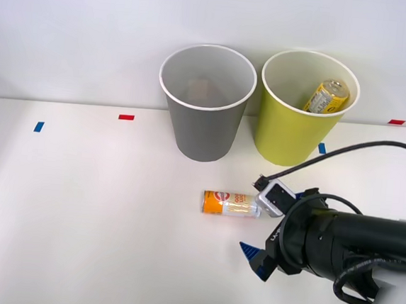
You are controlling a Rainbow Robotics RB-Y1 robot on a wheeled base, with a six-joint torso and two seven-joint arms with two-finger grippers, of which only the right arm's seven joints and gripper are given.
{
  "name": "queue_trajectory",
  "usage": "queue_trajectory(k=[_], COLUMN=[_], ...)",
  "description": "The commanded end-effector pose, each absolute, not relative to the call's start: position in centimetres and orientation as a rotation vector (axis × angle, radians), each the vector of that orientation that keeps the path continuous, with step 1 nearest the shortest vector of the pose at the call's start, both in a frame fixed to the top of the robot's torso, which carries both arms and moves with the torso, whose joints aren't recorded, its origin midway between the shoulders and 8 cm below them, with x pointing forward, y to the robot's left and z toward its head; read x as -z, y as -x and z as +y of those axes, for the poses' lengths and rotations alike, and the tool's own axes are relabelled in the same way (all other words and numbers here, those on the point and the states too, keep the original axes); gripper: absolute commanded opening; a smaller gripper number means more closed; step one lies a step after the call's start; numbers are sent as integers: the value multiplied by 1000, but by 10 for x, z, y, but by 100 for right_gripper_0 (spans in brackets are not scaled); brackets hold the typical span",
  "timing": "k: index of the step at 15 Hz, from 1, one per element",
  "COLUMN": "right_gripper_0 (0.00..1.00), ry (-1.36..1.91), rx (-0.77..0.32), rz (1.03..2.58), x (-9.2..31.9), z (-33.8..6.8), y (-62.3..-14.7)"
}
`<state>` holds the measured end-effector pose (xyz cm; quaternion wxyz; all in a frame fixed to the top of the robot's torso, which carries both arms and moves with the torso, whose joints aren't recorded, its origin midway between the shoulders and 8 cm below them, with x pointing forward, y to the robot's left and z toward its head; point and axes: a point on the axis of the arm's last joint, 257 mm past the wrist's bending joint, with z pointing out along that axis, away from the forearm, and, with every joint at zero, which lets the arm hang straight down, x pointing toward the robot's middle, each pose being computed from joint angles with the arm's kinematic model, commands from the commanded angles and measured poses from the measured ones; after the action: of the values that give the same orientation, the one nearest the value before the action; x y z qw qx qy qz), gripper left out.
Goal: Put cans in the gray bin, plastic bottles in the light green bin
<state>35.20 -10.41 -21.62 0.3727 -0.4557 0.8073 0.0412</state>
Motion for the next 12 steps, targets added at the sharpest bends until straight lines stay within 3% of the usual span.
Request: queue_trajectory(k=[1,7,12], right_gripper_0=[100,100,100], ry=[1372,1675,1726], rx=[-43,126,66], rz=[2069,2021,2065], x=[221,236,243], z=[-101,-90,-78], y=[-358,-386,-401])
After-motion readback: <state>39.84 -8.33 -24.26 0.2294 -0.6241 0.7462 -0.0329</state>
